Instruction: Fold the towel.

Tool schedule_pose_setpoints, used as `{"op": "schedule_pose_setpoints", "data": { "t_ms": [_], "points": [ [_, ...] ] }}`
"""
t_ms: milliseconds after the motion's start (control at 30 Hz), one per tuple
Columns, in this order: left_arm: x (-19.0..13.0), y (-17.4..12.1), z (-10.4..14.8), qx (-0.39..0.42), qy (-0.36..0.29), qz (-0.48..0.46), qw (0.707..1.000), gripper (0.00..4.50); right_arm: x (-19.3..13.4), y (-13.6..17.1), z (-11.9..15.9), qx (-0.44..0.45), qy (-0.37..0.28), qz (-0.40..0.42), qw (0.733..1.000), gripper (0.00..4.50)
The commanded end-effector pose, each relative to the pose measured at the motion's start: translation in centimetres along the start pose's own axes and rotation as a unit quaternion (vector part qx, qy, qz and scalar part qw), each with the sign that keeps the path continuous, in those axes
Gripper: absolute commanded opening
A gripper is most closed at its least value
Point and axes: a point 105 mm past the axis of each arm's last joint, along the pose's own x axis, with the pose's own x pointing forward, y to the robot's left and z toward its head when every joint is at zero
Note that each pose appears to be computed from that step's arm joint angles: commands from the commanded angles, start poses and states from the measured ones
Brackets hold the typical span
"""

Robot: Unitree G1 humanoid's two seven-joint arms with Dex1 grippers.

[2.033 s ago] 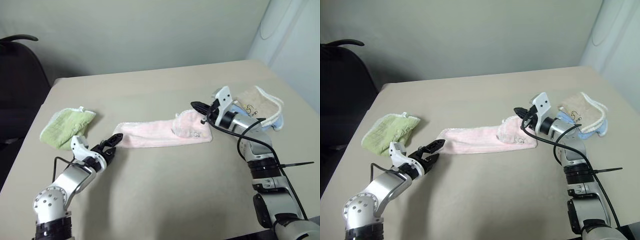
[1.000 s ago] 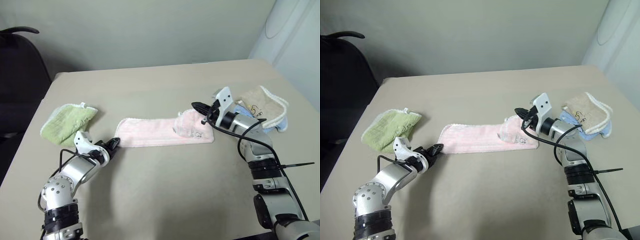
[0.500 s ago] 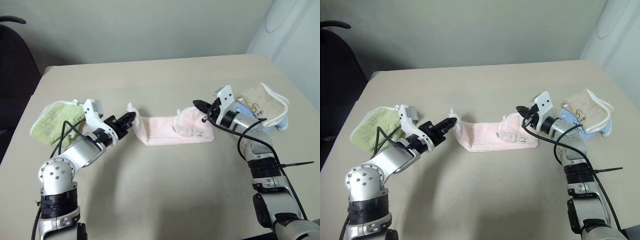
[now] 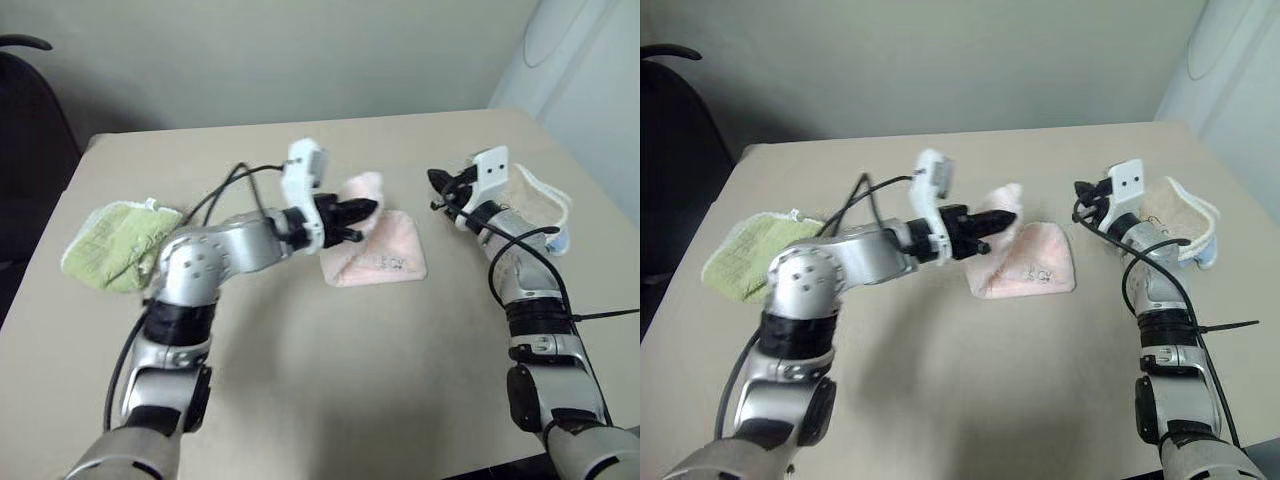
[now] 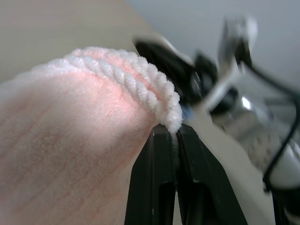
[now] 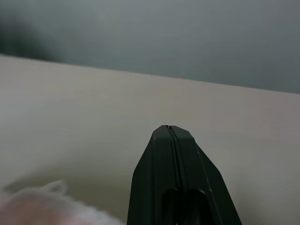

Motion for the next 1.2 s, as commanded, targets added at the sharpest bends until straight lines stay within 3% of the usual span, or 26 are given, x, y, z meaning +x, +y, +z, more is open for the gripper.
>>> {"op": "schedule_pose_setpoints", "data": {
  "t_ms": [33, 167, 433, 533, 700, 867, 1000, 1100, 1200],
  "points": [
    [2.3, -0.9, -0.7, 0.050, 0.047, -0.029, 0.997, 0.02, -0.4, -1.7, 2.5, -0.008, -0.044, -0.040, 0.998, 0.00],
    [4.9, -0.2, -2.1, 0.092, 0.088, -0.025, 0.992, 0.02, -1.4, -2.4, 2.4, -0.004, -0.048, -0.062, 0.997, 0.00],
    [7.2, 1.3, -3.8, 0.085, 0.104, -0.017, 0.991, 0.02, -3.1, -2.7, 1.8, -0.002, -0.042, -0.081, 0.996, 0.00],
    [7.2, 0.6, -2.8, 0.033, 0.066, -0.042, 0.996, 0.75, -3.3, -2.6, 1.4, -0.001, -0.035, -0.080, 0.996, 0.00],
    [5.8, -0.6, 0.2, -0.054, -0.024, -0.098, 0.993, 2.42, -3.0, -2.2, 1.4, -0.002, -0.028, -0.067, 0.997, 0.00],
    [3.1, 0.7, 2.5, -0.023, -0.083, -0.076, 0.993, 4.19, -2.8, -1.0, 1.4, -0.001, -0.013, -0.018, 1.000, 0.00],
    [0.2, 4.0, 3.1, 0.042, -0.112, 0.000, 0.993, 4.19, -3.2, 1.0, 1.0, -0.008, 0.019, 0.056, 0.998, 0.00],
    [-1.8, 7.5, 1.5, 0.095, -0.101, 0.062, 0.988, 3.58, -3.3, 3.3, 0.8, -0.009, 0.034, 0.121, 0.992, 0.00],
    [-2.6, 8.4, 0.9, 0.097, -0.111, 0.069, 0.987, 2.54, -3.3, 5.1, 0.5, -0.008, 0.047, 0.166, 0.985, 0.00]
  ]
}}
